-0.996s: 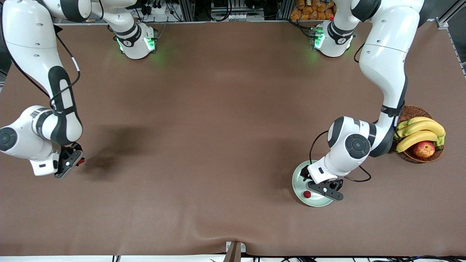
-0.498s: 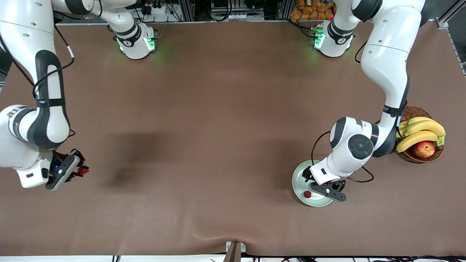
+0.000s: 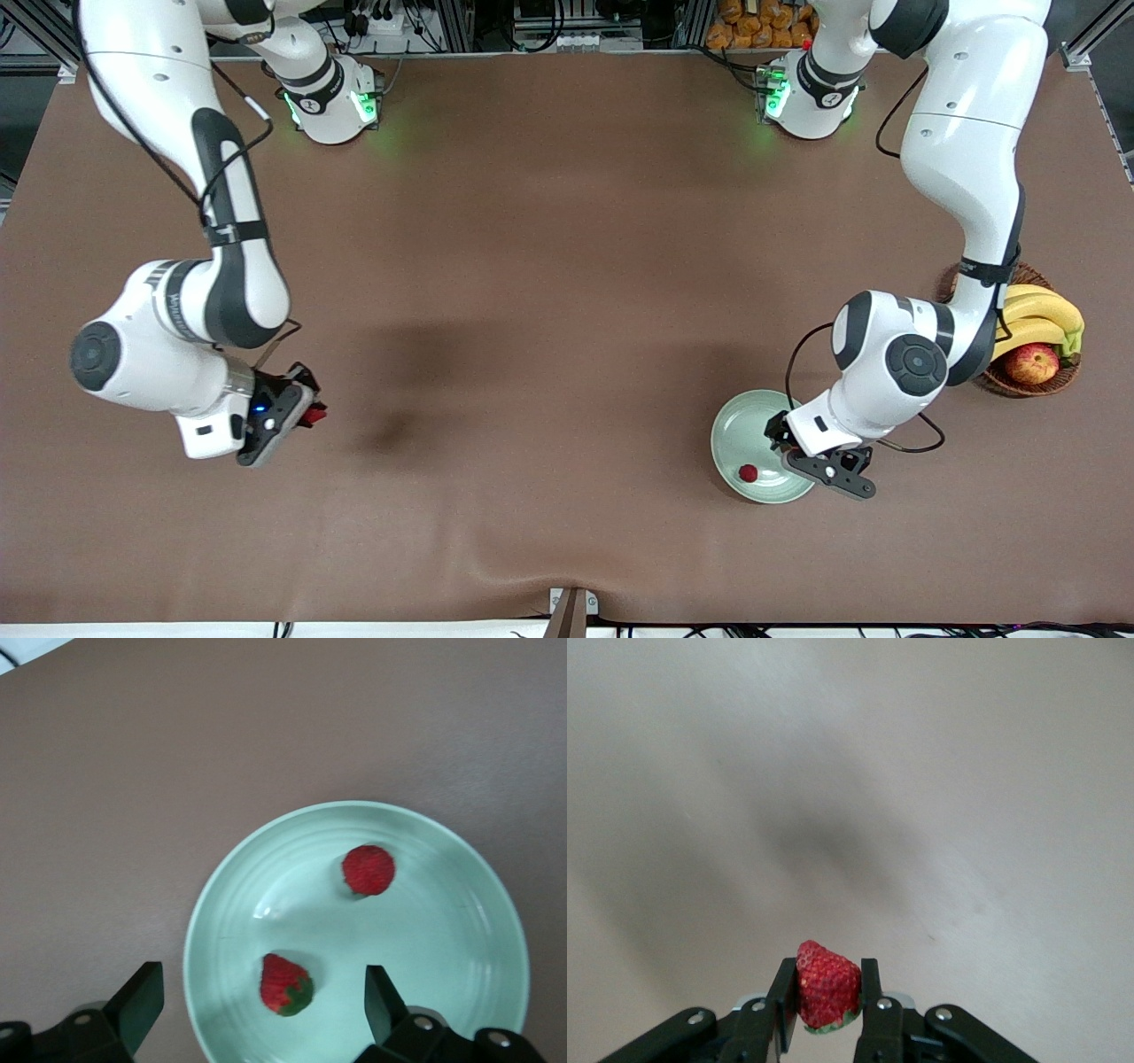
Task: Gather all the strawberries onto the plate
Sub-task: 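Carry the last strawberry mid-table with the right gripper and release it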
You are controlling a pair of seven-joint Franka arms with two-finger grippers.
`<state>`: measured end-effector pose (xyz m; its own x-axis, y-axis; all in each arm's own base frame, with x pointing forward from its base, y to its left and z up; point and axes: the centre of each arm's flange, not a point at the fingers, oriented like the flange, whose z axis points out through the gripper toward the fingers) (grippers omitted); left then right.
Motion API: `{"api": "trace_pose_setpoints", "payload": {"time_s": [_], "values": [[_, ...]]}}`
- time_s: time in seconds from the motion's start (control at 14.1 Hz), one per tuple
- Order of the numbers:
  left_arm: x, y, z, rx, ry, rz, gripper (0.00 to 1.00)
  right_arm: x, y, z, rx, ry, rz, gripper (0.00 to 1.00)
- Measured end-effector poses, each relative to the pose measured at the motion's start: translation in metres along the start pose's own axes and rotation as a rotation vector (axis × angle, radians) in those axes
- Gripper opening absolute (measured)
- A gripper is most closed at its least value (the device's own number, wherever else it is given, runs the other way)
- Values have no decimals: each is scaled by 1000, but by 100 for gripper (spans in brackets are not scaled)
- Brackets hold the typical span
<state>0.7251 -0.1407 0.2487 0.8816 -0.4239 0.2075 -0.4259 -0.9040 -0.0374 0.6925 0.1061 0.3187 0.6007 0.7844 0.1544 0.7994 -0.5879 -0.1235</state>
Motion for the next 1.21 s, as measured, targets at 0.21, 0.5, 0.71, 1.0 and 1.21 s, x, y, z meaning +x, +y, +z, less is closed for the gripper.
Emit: {"api": "trace_pose_setpoints", "payload": {"time_s": [0.21, 0.5, 0.71, 1.0, 1.21], "values": [[-1, -8, -1, 1, 3, -11, 100, 42, -44, 12, -1, 2, 92, 32], [5, -13, -19, 11, 31, 33, 100, 110, -128, 40, -36, 33, 240, 32], [5, -22, -26, 17, 39, 38, 100, 152, -203, 68, -48, 55, 341, 32], [4, -30, -27, 21, 40, 65, 100, 178, -290, 118, -44, 19, 420, 32], [2, -31, -27, -16, 48, 35, 100, 187, -324, 147, -65, 47, 496, 32]]}}
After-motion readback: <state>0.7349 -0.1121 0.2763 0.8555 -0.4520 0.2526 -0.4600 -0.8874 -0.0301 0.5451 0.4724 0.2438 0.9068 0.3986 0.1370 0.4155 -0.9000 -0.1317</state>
